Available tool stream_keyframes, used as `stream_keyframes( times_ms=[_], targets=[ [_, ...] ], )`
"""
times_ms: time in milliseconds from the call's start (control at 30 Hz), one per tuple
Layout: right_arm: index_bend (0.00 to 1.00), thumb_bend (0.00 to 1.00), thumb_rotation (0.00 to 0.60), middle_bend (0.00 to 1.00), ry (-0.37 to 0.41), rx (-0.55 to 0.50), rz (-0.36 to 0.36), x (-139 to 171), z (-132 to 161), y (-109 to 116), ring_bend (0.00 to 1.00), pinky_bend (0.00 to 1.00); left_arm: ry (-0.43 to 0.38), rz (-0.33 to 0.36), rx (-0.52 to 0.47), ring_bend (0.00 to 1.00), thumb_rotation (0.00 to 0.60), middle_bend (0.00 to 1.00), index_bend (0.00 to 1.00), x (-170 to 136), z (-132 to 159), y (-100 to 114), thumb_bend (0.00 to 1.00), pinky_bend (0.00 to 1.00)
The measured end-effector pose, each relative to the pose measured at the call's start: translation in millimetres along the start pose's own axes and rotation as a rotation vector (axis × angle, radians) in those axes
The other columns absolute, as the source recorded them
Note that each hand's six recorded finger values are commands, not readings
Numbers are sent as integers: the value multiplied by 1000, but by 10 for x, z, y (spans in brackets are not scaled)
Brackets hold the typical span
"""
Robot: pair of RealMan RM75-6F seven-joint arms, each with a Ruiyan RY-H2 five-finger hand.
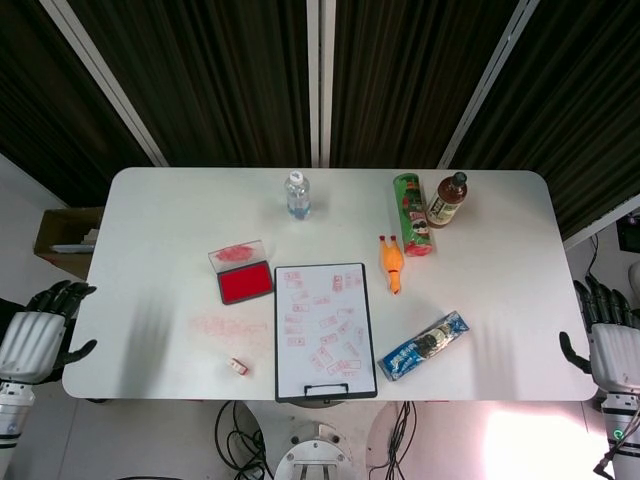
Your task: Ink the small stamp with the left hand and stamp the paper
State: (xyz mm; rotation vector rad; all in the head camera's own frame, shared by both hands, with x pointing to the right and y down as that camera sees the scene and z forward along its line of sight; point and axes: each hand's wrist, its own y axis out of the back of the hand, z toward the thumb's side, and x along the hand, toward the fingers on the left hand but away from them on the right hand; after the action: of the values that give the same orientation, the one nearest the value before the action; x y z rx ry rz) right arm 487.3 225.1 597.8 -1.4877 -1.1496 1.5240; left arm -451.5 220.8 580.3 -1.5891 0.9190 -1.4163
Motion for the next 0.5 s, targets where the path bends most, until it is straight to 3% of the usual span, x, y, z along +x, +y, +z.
stream_keyframes(
  times_ms=[300, 500],
  targets=[
    [0, 301, 600, 0, 6, -13, -22, -17, 15, 61, 0, 0, -214, -56, 55, 137, 600, 202, 212, 15, 545, -104, 147, 265],
    [0, 300, 600, 0, 11, -35, -43, 12, 26, 146, 0, 0, -362, -154, 74, 151, 600, 205, 212, 51, 942, -347, 147, 266]
  ],
)
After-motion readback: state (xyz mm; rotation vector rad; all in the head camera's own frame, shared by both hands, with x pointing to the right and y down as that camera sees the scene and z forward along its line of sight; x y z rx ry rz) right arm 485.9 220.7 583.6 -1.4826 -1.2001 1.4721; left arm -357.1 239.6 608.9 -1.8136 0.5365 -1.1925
